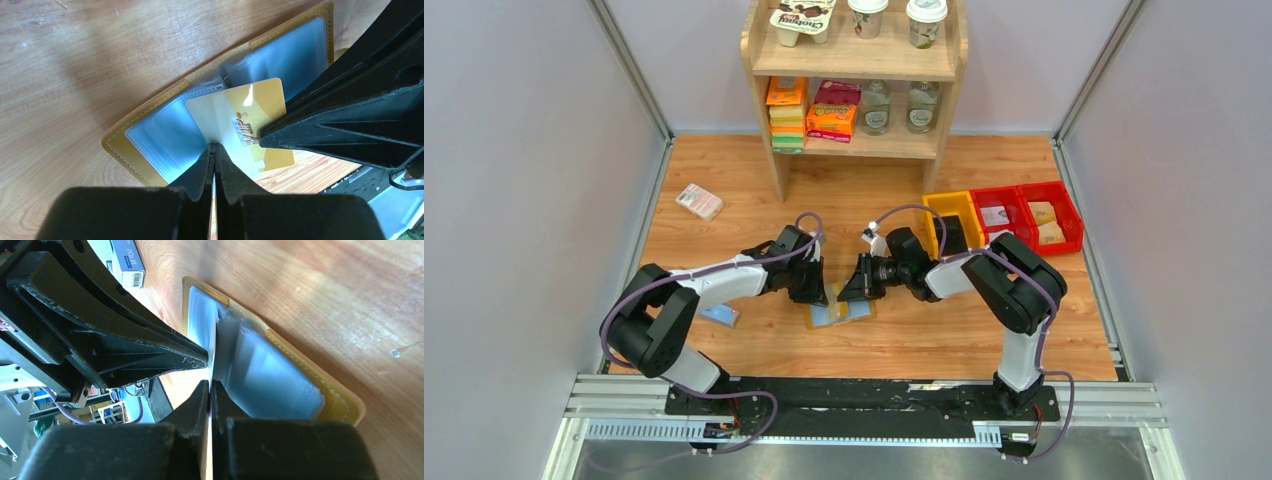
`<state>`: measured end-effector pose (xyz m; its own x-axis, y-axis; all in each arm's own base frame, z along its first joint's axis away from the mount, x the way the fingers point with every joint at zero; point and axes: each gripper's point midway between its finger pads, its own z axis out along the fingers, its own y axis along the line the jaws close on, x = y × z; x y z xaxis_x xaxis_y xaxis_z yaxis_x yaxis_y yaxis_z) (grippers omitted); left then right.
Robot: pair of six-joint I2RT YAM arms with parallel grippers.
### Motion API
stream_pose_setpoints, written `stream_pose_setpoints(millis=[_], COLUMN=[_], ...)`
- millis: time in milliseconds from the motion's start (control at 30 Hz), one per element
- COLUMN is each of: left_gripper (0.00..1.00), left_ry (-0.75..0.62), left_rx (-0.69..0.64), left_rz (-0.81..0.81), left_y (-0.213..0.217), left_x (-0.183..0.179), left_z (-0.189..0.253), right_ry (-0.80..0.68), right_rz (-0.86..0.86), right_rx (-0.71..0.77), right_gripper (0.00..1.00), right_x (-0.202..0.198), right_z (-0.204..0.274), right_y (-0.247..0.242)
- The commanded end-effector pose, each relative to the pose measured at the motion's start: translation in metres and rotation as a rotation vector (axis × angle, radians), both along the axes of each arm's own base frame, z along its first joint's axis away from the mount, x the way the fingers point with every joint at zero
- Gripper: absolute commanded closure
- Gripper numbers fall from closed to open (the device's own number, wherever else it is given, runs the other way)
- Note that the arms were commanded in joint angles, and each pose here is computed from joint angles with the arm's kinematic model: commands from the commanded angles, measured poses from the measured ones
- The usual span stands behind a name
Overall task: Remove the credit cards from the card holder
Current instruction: Remove the credit card from the card holder, then place the credit card in the storage box.
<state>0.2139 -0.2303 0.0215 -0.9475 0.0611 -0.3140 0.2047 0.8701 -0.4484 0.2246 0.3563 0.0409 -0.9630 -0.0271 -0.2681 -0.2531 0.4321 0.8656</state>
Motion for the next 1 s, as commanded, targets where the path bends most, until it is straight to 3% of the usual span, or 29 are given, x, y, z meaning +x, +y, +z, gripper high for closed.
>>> stream_pose_setpoints(millis=[0,433,700,967], left_gripper=[0.95,0.87,0.64,0.34], left_ry=[0.008,-0.113,-0.27,-0.468], left_rx=[0.107,0.168,0.167,0.125], left_rz=[-0.009,0.037,0.1,0.293], left_y=[0.02,0.034,0.048,0.108], left_x=[-0.009,0.01,0.025,0.037], left_z=[-0.017,0.017,0.077,0.159], right_ry=[-0.04,-0.175,-0.3,-0.415], right_rz=[0.015,-0.102,-0.296,-0.745], right_rx=[-0.009,-0.116,-0.124,-0.174], right_gripper=[0.99,1.0,1.0,1.0], right_x=[0.004,0.018,0.045,0.084], right_z=[0.005,0.042,0.098,0.163], right_y=[0.003,-0.037,-0.082,-0.201])
